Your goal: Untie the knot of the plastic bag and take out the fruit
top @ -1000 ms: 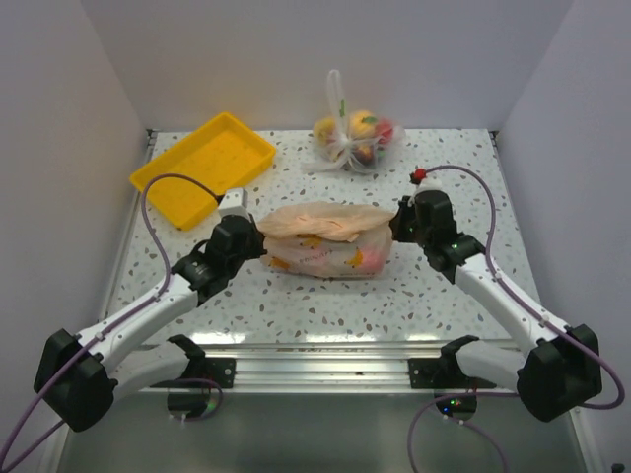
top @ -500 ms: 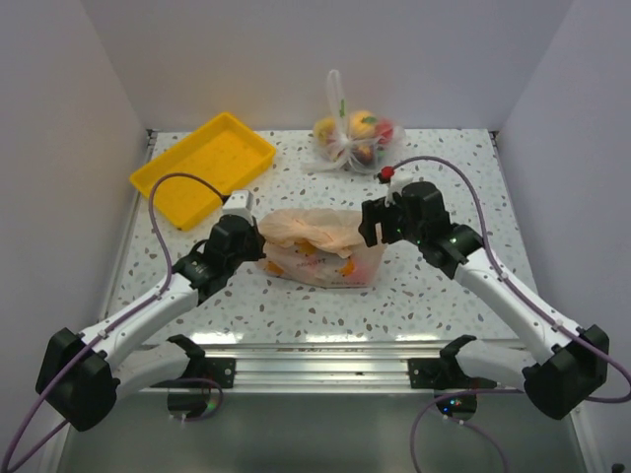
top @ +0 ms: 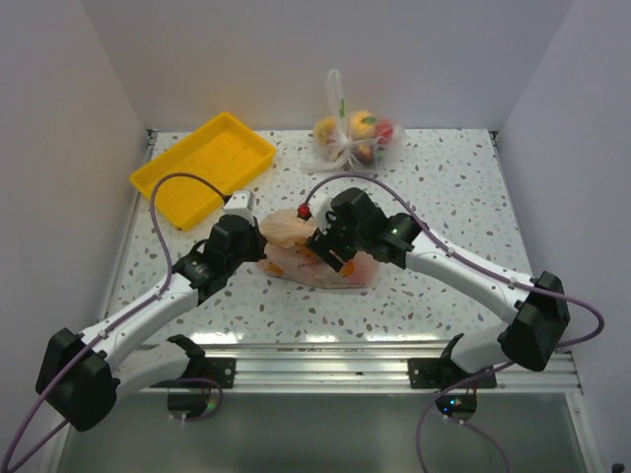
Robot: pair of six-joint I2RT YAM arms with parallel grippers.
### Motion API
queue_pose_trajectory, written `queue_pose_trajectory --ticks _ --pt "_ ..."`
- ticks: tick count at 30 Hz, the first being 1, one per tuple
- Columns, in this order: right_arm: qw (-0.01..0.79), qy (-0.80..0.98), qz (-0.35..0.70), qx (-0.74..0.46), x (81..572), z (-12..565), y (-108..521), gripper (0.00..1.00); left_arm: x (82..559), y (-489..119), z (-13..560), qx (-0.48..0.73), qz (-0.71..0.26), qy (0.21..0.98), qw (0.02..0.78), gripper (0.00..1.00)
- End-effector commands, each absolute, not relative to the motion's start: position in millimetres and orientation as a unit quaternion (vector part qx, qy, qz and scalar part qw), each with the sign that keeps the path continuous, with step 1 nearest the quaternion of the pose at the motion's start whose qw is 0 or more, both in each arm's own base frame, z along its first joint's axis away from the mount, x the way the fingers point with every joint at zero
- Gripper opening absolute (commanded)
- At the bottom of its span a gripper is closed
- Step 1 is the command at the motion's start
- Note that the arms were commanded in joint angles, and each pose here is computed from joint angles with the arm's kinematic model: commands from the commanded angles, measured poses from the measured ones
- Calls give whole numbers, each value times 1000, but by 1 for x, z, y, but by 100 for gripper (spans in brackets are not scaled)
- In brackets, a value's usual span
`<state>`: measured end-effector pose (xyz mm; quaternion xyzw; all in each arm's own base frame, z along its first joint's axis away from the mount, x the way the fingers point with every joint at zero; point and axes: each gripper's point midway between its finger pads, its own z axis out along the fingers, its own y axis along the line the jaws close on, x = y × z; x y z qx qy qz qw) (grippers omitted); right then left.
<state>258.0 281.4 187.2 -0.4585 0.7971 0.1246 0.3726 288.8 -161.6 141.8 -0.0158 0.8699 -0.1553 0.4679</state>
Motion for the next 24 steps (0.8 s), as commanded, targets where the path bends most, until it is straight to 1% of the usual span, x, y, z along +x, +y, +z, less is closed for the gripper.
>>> queue_pose_trajectory --ticks 1,4,5,8,11,12,13,14,15,16,20,22,24 --pt "368 792 85 -479 265 181 275 71 294 -164 167 -16 -168 855 491 0" --pt "361 797 64 -480 267 166 270 65 294 -161 167 -20 -163 855 492 0" --pt "354 800 57 -481 268 159 269 60 293 -160 167 -20 -162 856 491 0" --pt "350 805 40 -477 270 150 262 54 293 -158 166 -23 -156 856 492 0" --pt "348 806 36 -477 269 146 261 43 293 -157 165 -24 -154 857 491 0" --pt "350 808 34 -473 270 148 258 31 293 -155 164 -25 -150 858 490 0" --pt "353 809 30 -470 270 149 256 24 293 -152 164 -30 -143 858 492 0" --pt "360 808 26 -466 271 152 254 16 293 -151 163 -35 -140 859 491 0" --pt "378 805 21 -456 273 163 249 4 292 -147 160 -41 -132 862 487 0" --pt "392 802 21 -449 275 166 248 0 293 -140 159 -54 -116 863 489 0" --pt "460 804 35 -375 293 207 221 0 292 -125 152 -95 -86 867 482 0" --pt "498 800 74 -326 297 235 212 0 292 -121 149 -108 -78 868 479 0" --pt "534 797 91 -267 307 255 198 0 293 -120 148 -113 -80 868 476 0"
